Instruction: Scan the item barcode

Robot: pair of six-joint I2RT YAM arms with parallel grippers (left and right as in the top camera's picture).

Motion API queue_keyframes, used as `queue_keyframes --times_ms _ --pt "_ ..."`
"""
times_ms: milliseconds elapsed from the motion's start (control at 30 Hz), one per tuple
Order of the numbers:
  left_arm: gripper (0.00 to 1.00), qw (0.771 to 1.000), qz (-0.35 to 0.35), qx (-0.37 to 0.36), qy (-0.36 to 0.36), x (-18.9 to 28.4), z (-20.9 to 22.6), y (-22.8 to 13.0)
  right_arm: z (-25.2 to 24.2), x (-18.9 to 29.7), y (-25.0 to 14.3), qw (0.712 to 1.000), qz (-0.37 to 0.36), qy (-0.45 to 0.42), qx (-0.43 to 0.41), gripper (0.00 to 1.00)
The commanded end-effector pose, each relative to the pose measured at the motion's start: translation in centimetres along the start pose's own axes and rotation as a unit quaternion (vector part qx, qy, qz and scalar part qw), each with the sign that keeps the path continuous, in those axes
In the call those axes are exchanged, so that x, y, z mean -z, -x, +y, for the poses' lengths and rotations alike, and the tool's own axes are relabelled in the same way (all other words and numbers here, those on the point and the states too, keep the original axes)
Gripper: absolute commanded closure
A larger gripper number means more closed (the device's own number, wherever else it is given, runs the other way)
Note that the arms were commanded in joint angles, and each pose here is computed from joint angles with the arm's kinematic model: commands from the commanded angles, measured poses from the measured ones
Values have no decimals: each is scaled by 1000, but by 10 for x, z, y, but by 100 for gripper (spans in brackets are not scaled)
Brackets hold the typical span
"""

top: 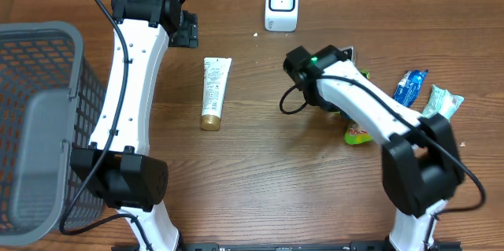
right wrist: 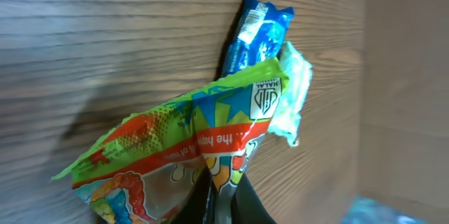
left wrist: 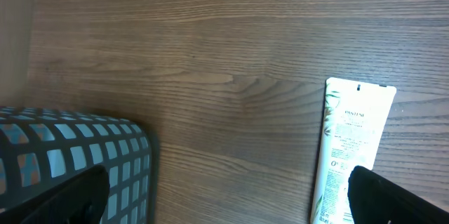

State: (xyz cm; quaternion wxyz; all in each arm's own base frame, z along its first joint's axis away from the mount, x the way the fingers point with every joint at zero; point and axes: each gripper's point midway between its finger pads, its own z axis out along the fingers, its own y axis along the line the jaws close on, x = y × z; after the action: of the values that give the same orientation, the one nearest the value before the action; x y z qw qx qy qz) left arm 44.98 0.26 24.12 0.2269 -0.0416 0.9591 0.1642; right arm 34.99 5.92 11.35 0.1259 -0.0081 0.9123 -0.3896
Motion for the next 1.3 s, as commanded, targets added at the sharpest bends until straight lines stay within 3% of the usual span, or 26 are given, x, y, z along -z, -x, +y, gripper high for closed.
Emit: queue_keyframes --times_ms 0,200,333,500,633,733,1067,1267 --pt "0 1000 4 -13 6 -5 -3 -1 -9 -2 12 999 -25 -42 -1 96" --pt "0 1000 4 -13 6 -5 -3 -1 6 5 6 998 -30 -47 33 96" --pt "0 1000 4 -13 6 -5 -3 -1 26 29 1 995 -60 -39 66 70" --pt "0 1000 4 -13 6 -5 -3 -1 79 70 -18 982 -100 21 159 63" --pt "0 1000 4 -13 6 -5 -3 -1 103 94 -24 981 -138 49 129 28" --pt "0 1000 4 -13 6 -5 -3 -1 107 92 -23 984 -129 65 109 10" --pt "0 1000 4 -13 6 -5 -3 -1 81 24 -15 993 -6 89 81 9" --pt "0 1000 4 -13 6 -5 -3 -1 86 1 -18 991 6 97 91 8"
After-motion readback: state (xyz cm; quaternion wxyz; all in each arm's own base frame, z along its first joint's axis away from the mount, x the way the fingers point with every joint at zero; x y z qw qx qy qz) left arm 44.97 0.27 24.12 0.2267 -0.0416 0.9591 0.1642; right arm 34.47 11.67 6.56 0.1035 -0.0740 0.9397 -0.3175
